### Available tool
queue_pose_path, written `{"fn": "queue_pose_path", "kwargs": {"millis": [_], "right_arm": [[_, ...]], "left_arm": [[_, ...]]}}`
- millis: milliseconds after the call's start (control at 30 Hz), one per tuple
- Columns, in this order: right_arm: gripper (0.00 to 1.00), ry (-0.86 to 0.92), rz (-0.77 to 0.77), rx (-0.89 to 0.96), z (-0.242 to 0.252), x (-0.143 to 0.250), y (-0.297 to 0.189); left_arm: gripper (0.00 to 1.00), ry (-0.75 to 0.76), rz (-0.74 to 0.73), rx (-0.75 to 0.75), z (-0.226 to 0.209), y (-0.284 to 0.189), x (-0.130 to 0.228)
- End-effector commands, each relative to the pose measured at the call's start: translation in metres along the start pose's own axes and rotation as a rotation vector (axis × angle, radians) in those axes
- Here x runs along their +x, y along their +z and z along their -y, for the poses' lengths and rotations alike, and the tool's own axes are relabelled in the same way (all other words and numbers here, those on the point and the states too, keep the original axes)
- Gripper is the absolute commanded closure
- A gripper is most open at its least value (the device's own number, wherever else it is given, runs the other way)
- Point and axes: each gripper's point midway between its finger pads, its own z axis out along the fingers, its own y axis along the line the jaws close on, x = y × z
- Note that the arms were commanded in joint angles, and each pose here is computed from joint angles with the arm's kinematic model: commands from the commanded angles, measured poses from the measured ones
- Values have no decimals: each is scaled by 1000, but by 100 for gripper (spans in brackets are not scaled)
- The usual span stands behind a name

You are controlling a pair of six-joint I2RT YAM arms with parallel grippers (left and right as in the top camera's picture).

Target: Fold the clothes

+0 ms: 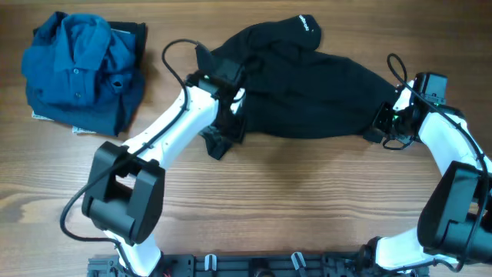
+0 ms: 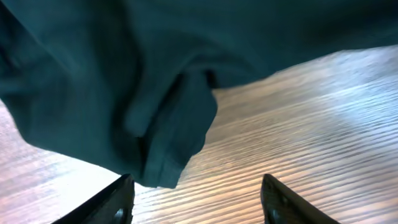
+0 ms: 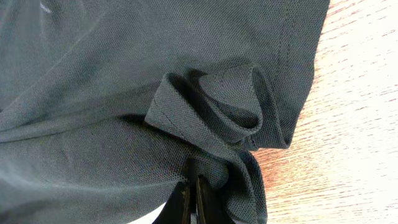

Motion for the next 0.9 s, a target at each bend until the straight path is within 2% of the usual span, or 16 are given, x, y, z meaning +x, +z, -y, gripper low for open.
{"fn": "queue_pose_path", "kwargs": {"millis": [0, 233, 433, 500, 700, 733, 867], "right_arm": [[96, -13, 1, -23, -3, -5, 0], [95, -7, -9, -28, -3, -3, 0], [95, 9, -14, -27, -3, -2, 0], [95, 13, -14, -27, -3, -2, 0], [96, 18, -18, -25, -3, -1, 0], [96, 20, -22, -24, -2, 0, 0], [96, 26, -39, -21, -2, 5, -2]], "left_arm": [[38, 24, -23, -81, -12, 16, 11], [38, 7, 34, -109, -18, 28, 3], [44, 5, 22, -138, -24, 49, 5], [50, -13, 8, -141, -25, 54, 7], [92, -70, 5, -143, -26, 56, 8], [96, -70, 3, -143, -26, 56, 9], [96, -84, -1, -145, -28, 51, 11]]}}
